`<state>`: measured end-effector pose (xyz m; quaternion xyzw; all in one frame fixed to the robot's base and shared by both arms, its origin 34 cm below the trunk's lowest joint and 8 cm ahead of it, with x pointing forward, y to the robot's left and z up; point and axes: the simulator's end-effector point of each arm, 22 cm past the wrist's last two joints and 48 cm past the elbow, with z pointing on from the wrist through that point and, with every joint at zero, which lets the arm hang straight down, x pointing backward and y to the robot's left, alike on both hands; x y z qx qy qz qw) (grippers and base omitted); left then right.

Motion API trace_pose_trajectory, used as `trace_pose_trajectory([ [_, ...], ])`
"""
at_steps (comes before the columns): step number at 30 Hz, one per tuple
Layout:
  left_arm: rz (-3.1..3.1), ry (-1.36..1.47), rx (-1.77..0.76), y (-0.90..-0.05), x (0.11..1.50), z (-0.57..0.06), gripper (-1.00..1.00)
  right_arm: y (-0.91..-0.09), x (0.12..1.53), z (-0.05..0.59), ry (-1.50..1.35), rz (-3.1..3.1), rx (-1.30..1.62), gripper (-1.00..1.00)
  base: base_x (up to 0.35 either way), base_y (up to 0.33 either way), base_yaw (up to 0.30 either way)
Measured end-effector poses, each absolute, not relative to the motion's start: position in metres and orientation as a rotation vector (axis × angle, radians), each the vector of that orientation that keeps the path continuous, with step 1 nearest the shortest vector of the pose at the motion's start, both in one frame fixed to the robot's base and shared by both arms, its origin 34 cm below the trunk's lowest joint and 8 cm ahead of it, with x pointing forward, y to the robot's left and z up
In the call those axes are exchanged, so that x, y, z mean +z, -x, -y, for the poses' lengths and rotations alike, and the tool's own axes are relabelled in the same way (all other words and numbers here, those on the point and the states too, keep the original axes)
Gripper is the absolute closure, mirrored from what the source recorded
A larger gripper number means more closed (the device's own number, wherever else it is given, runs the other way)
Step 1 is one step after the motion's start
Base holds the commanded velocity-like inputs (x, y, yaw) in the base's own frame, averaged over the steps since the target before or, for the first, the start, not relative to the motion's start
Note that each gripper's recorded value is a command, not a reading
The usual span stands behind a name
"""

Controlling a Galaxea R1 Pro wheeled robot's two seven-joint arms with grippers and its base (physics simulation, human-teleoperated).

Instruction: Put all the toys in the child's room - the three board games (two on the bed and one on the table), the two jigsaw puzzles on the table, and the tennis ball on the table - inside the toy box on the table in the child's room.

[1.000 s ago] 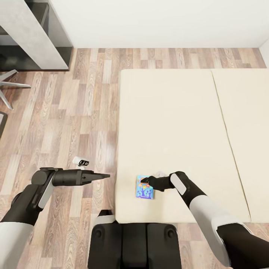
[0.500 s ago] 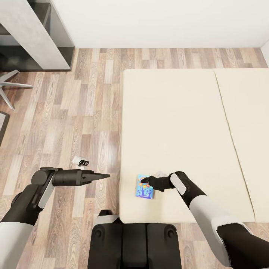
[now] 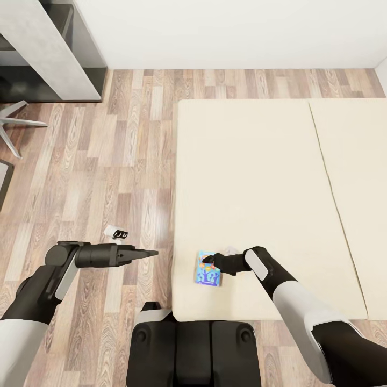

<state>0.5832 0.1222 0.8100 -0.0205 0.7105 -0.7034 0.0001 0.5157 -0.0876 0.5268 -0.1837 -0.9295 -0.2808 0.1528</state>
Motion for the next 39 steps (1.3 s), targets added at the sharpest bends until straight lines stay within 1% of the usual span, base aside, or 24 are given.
trace_pose_trajectory([
  [39,-2.232,0.064,-2.209,-0.5832,0.8099,-0.1223,-1.0,-0.5163,0.5269,0.0873,0.528,2.667,-0.808,-1.0,0.0,0.001,0.0],
])
